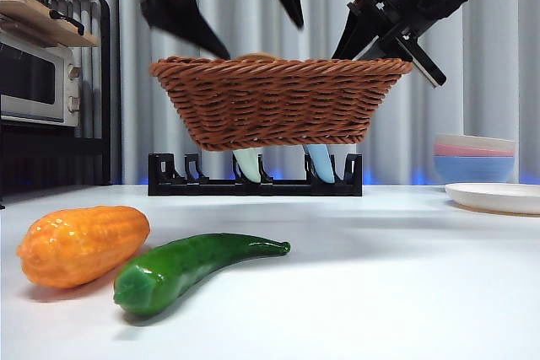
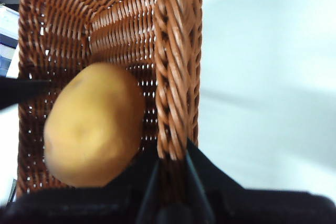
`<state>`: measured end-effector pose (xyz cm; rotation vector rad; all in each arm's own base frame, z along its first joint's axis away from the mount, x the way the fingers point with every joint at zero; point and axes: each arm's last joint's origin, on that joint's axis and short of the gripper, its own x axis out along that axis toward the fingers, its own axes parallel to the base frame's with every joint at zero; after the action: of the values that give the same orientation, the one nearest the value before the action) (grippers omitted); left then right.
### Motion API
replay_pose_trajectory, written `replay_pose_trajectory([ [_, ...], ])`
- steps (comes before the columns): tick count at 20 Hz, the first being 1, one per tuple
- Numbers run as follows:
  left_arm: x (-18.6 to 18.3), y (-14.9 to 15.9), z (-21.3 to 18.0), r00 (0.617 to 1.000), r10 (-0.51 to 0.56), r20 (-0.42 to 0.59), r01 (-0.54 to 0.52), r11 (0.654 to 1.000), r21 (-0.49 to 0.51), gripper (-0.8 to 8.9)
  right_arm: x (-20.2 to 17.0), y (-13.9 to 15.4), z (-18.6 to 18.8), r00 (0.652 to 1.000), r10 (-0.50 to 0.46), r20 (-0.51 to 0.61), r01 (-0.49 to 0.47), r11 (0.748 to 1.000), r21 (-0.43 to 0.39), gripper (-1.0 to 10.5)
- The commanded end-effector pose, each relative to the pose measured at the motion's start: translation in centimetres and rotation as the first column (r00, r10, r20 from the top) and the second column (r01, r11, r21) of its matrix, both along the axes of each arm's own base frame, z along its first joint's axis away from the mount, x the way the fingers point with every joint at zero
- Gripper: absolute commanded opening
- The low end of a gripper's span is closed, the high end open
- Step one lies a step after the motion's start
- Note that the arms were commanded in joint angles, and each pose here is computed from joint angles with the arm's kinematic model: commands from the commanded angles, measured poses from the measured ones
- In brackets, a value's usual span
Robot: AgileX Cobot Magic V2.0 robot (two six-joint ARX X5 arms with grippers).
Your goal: Pick up the basket,pick up the corn from the table,pick up the potato from the table,pick up the cucumber from the table,put all items into the basket
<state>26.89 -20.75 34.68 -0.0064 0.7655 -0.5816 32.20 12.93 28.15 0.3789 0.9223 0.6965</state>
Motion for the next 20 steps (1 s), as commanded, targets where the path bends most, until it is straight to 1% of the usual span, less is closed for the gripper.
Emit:
replay_pose_trajectory([
  [1,-2.6,2.0,4.1,0.998,-0.058,0.033,0.056,0.996,0.070,5.97,0.5,-1.0,0.5,0.999,-0.030,0.024,0.029,0.999,0.021,-0.1],
  [3,-5.4,4.2,6.4,0.999,-0.048,0.026,0.045,0.994,0.104,5.97,1.0,-2.1,0.6,0.997,-0.065,0.036,0.064,0.998,0.027,-0.1],
  [5,-7.9,6.2,7.2,1.000,-0.011,-0.014,0.013,0.988,0.151,5.97,1.4,-3.3,0.7,0.994,-0.101,0.050,0.100,0.995,0.032,-0.1],
  [7,-9.7,7.4,7.1,0.998,0.021,-0.066,-0.006,0.974,0.227,5.97,1.8,-4.4,0.7,0.990,-0.131,0.056,0.129,0.991,0.036,-0.1],
  [9,-10.7,7.8,6.4,0.994,0.043,-0.103,-0.014,0.965,0.261,5.96,2.0,-5.2,0.8,0.988,-0.140,0.061,0.137,0.989,0.054,-0.1],
  [11,-11.2,7.3,4.6,0.989,0.051,-0.140,-0.010,0.960,0.281,5.96,2.1,-5.7,0.8,0.986,-0.155,0.065,0.151,0.987,0.055,-0.1],
  [14,-11.1,5.8,-0.4,0.976,0.073,-0.204,-0.005,0.949,0.316,5.96,2.2,-6.2,0.8,0.984,-0.164,0.071,0.161,0.986,0.050,-0.1],
  [17,-10.3,4.9,-5.4,0.965,0.119,-0.234,-0.045,0.954,0.297,5.96,2.2,-6.3,0.8,0.985,-0.152,0.081,0.149,0.988,0.047,-0.1],
  [20,-9.2,5.3,-9.3,0.948,0.189,-0.257,-0.108,0.948,0.301,5.96,2.2,-6.3,0.9,0.987,-0.139,0.082,0.135,0.989,0.054,-0.1],
])
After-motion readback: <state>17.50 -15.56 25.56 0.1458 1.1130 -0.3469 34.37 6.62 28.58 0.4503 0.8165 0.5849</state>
